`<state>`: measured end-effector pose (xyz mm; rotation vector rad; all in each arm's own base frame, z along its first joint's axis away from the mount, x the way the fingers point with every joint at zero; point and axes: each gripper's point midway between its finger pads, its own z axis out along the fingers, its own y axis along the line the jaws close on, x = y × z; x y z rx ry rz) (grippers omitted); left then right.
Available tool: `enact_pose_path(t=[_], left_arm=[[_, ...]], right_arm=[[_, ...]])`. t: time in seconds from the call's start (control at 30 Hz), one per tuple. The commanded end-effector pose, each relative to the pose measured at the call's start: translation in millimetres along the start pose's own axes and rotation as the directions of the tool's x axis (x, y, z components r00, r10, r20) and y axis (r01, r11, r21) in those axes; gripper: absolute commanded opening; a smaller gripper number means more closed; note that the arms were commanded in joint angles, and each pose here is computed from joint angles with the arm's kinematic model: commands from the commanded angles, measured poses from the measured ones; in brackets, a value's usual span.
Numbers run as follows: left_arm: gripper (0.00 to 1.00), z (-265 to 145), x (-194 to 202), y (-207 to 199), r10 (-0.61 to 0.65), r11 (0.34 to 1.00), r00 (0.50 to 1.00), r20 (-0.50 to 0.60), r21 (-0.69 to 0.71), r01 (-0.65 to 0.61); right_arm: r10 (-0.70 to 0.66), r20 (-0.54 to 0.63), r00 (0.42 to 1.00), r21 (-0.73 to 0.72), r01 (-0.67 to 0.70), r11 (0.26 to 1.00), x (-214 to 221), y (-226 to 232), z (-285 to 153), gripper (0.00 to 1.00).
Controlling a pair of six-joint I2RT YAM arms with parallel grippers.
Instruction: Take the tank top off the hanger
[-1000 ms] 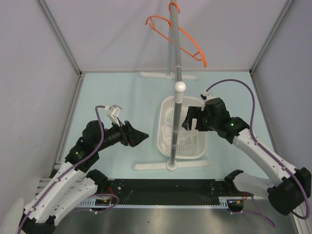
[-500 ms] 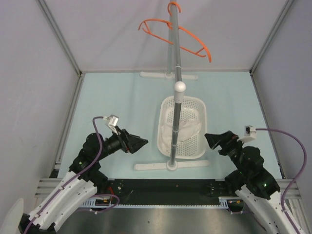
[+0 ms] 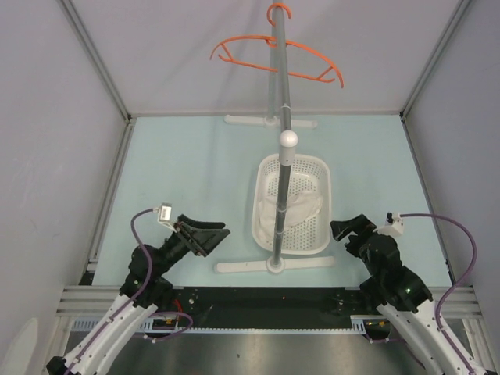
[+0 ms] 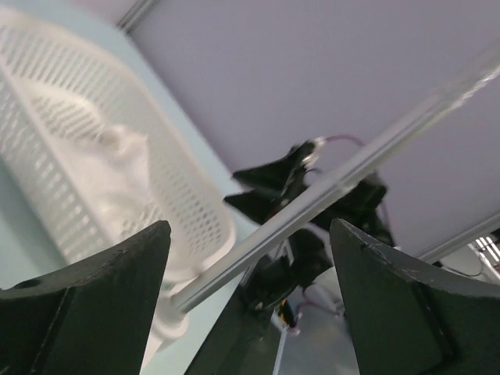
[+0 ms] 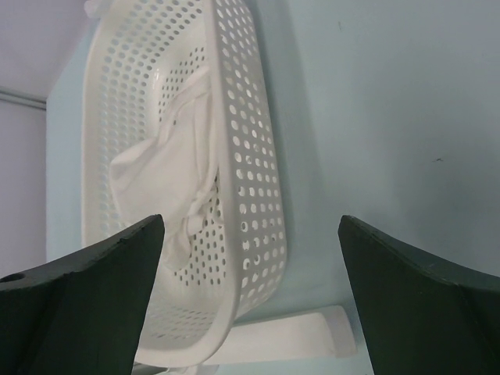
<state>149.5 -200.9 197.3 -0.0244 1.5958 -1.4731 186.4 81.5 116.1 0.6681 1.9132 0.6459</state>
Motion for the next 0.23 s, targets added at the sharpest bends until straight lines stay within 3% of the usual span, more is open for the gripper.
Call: enact_pose_path(t=[0.0, 0.2], left_arm=[[0.88, -3, 17, 38, -0.056, 0.998, 0.996, 0.074, 0.011, 0.056], [0.89, -5, 24, 46, -0.035, 0.999, 0.998, 0.046, -0.022, 0.036]], right_arm=[[0.057, 0.056, 0.997, -0.02, -0.056, 0.998, -5, 3, 10, 1.0], [0.05, 0.028, 0.998, 0.019, -0.05, 0.999, 14, -15, 21, 1.0]])
